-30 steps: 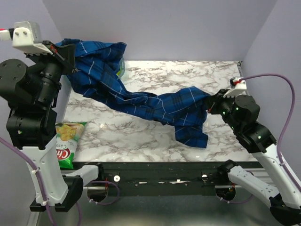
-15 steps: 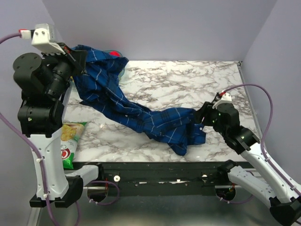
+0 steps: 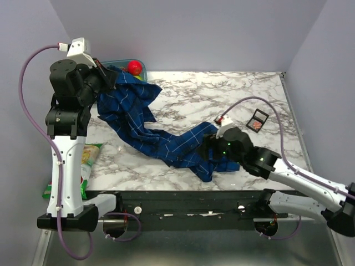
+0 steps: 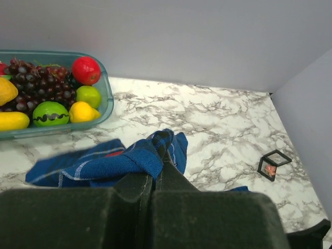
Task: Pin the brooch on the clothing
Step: Adjust the crumpled clothing at the center of the board.
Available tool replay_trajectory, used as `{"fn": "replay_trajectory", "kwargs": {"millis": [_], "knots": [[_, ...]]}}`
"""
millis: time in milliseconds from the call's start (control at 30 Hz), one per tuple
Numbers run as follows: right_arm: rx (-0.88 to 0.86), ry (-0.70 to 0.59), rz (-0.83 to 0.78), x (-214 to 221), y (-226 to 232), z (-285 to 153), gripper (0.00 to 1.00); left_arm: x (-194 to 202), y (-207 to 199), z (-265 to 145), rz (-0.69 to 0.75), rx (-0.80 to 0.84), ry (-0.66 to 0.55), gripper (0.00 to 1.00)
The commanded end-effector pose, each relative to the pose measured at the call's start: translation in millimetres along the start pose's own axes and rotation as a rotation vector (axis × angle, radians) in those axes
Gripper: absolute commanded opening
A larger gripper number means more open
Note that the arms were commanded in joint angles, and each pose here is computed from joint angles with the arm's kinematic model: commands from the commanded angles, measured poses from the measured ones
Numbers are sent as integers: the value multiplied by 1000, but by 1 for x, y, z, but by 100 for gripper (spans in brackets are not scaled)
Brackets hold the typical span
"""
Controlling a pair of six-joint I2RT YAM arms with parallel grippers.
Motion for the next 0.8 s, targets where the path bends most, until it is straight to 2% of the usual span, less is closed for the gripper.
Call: {"fn": "replay_trajectory", "kwargs": {"millis": [0, 133, 333, 533, 767], "knots": [[-42, -13, -147, -10, 45, 23, 84, 9, 22, 25, 12, -51, 5, 0], [-95, 22, -209, -13, 86, 52, 82, 23, 59, 37, 5, -167, 1, 0], [-121, 95, -300, 7, 117, 100, 81, 52, 107, 51, 12, -313, 39, 0], [-130, 122, -398, 17, 142, 132, 80, 82, 129, 70, -15, -343, 104, 0], [-97, 162, -487, 36, 148, 162, 80, 95, 140, 77, -25, -368, 147, 0]]}}
Point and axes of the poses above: each gripper's point midway between its finger pads, its own z axis out along the fingers, its own y axis along the line the jaws close on, x = y × z, the point moved 5 cm from there along -z, back along the fingers, and after that the axes turned 6 degrees about -z, right-handed, at the moved point
